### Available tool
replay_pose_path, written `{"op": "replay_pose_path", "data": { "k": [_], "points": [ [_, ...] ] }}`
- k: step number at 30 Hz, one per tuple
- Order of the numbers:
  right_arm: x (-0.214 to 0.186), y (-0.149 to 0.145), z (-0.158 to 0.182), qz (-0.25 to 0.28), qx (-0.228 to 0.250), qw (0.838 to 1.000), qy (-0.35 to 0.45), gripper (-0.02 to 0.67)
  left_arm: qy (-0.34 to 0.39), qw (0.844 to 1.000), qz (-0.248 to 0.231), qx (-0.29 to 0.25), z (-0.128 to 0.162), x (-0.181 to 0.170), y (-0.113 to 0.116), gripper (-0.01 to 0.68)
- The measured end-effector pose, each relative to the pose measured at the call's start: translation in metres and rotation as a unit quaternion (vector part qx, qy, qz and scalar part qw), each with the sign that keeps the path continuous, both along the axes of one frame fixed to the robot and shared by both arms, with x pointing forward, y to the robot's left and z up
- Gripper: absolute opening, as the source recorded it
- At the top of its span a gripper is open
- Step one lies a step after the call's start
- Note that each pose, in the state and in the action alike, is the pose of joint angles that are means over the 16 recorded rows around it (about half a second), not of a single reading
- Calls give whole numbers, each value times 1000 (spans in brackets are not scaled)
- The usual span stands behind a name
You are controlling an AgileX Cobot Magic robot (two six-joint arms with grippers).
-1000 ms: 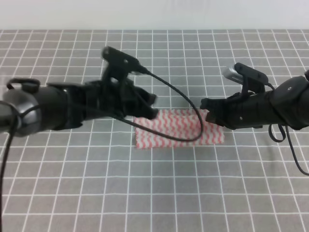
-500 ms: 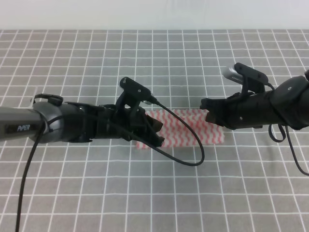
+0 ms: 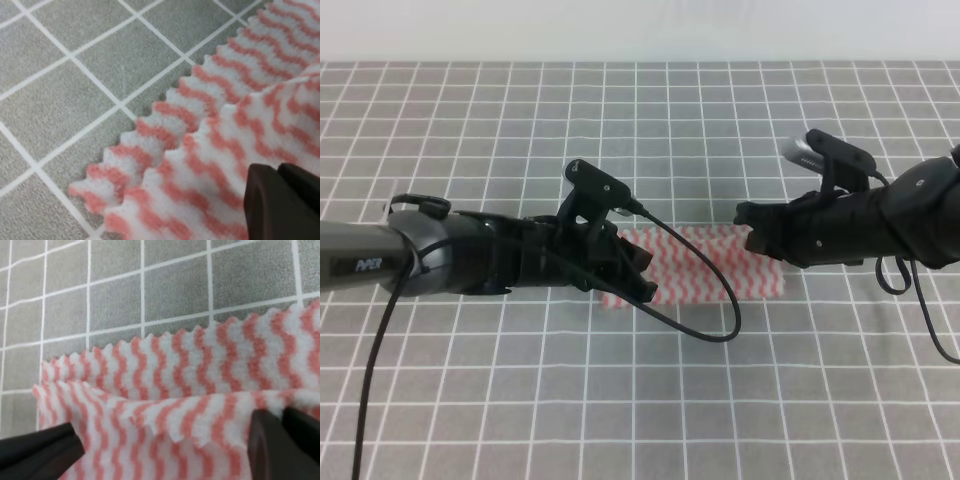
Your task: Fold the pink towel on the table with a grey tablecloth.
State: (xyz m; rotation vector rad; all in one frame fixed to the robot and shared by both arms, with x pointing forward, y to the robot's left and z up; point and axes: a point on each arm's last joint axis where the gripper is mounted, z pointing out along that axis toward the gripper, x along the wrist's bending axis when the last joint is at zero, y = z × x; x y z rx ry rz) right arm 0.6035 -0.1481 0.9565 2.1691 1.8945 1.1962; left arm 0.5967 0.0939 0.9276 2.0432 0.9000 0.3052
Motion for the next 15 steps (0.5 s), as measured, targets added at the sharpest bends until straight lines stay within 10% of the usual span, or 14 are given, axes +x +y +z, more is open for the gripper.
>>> {"op": "replay_pose_path", "data": {
  "k": [15],
  "points": [
    [6,-4,2,-32,-3,999,-22,117,-1,1000,0,1,1,0,0,16]
  ]
}}
